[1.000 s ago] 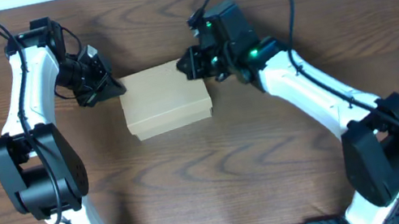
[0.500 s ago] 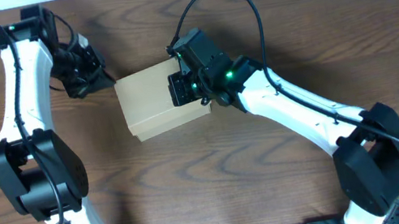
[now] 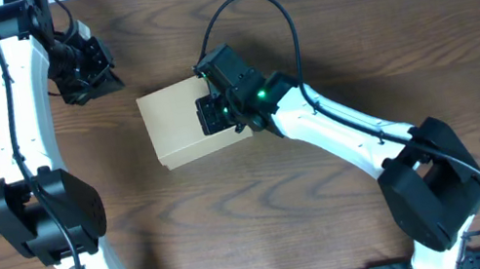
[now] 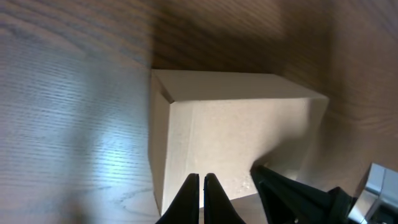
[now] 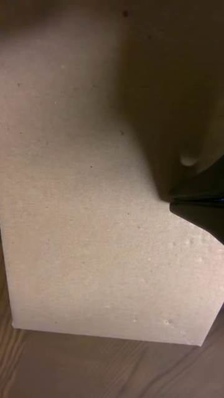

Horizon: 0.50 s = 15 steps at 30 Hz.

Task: Pack container
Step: 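Press the closed lid down with the right gripper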

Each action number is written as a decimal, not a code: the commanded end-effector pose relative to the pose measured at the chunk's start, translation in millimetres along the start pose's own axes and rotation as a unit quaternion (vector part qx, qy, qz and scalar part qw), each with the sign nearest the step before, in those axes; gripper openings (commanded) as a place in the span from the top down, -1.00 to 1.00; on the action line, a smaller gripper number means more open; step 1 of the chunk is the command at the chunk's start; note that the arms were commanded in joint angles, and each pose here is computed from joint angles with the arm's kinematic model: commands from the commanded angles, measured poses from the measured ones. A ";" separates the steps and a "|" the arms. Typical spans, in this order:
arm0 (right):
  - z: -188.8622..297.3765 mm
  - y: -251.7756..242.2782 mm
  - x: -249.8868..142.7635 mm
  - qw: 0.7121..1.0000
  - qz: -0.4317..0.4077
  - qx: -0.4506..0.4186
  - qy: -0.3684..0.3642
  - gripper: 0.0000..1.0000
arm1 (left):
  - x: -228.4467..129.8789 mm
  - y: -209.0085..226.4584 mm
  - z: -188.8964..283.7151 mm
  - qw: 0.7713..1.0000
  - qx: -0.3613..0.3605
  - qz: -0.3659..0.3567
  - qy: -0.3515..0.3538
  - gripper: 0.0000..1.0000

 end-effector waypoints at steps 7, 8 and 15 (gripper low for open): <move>-22.1 -5.7 -12.9 1.000 0.010 -0.013 0.018 0.97 | -0.6 -0.5 9.4 1.000 0.010 -0.013 -0.013 0.89; -18.5 0.3 -9.4 1.000 0.013 0.003 0.011 0.97 | -1.2 -0.1 9.5 1.000 0.010 -0.012 -0.012 0.89; 29.9 20.4 18.0 0.996 0.060 0.043 -0.051 0.80 | -8.0 0.0 14.2 1.000 0.013 -0.023 0.001 0.15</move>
Point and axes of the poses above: each gripper's point midway between its finger pads, its own z axis back along the fingers, its own y axis along the line the jaws close on, x = y × z, the point moved 5 cm from there along z, back along the fingers, and after that the axes turned 2 degrees about -z, right-handed, at the moved point
